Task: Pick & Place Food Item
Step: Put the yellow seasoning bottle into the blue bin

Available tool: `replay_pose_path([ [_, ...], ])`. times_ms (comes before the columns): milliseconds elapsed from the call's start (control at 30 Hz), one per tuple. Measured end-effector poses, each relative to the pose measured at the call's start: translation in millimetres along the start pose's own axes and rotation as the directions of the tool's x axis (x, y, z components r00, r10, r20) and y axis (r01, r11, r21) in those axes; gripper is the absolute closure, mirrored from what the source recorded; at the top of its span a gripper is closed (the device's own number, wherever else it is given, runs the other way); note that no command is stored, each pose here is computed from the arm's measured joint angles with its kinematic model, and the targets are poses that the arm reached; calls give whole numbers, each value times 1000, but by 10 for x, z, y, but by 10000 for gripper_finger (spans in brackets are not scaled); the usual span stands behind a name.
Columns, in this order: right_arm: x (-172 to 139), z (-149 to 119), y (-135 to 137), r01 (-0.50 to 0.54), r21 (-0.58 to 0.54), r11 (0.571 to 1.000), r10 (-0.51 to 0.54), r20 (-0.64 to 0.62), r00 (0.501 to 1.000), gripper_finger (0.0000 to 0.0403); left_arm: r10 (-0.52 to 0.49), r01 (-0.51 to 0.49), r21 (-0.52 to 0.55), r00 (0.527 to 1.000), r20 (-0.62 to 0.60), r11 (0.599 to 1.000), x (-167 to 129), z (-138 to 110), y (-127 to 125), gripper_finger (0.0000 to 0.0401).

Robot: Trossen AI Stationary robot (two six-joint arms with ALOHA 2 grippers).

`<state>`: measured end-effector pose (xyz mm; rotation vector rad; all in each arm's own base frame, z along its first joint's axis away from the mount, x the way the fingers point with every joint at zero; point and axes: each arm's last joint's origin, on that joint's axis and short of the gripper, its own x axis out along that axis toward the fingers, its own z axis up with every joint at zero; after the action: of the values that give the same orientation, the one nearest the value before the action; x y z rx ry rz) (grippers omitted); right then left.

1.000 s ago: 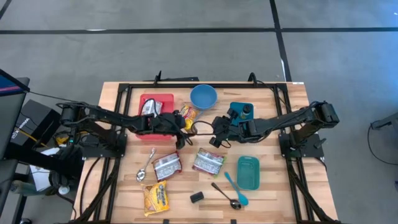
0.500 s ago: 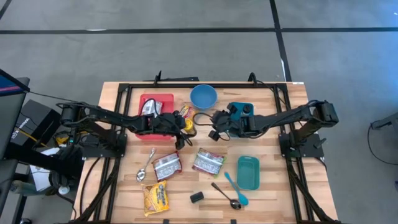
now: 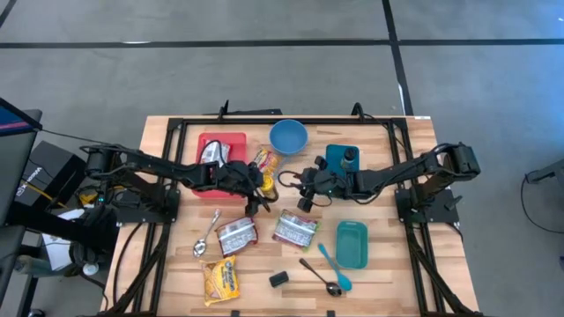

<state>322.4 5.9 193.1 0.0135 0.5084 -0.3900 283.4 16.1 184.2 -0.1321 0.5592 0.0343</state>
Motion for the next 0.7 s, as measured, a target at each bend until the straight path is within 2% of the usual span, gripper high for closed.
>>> replay_pose_path([
  [467, -53, 64, 133, -82, 0, 997, 82, 74, 994, 287, -26, 27, 20, 999, -29, 999, 0, -27, -6, 185],
  [700, -42, 157, 107, -147, 73, 986, 135, 153, 979, 287, -31, 34, 76, 999, -30, 997, 1, -28, -25, 185],
])
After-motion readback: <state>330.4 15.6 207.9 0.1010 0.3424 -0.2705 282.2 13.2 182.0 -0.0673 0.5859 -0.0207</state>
